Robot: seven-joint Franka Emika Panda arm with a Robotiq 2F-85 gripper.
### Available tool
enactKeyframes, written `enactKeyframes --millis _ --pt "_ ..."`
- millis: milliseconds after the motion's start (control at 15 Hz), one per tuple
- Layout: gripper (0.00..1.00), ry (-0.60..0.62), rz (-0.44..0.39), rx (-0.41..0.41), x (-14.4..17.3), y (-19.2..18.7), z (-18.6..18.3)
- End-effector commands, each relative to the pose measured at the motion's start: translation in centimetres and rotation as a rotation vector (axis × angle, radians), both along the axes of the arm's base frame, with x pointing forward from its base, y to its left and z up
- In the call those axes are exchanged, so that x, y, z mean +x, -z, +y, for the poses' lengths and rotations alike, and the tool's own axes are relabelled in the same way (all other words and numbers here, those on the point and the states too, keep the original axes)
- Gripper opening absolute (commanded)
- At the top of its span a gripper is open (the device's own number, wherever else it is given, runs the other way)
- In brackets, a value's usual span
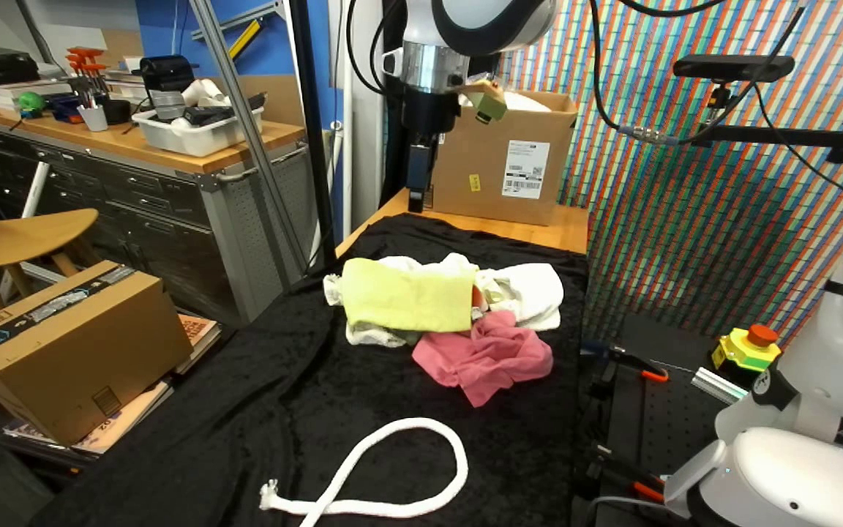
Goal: Pile up all the things on the table on the white shirt
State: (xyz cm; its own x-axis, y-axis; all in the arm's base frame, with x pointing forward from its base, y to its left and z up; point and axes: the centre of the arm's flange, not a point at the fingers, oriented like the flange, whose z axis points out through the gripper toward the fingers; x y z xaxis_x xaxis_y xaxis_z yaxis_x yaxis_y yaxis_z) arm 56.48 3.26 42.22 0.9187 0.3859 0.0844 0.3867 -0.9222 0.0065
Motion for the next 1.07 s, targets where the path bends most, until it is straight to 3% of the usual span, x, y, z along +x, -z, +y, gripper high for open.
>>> enactKeyframes --millis 0,533,1000 --pt "1.00 0.052 0.004 0.011 -0.6 1.0 4.0" --pt "1.00 0.147 0.080 -0.001 -3.9 6.2 13.3" --pt "1.00 0.177 0.117 -0.012 -9.1 13.5 16.1"
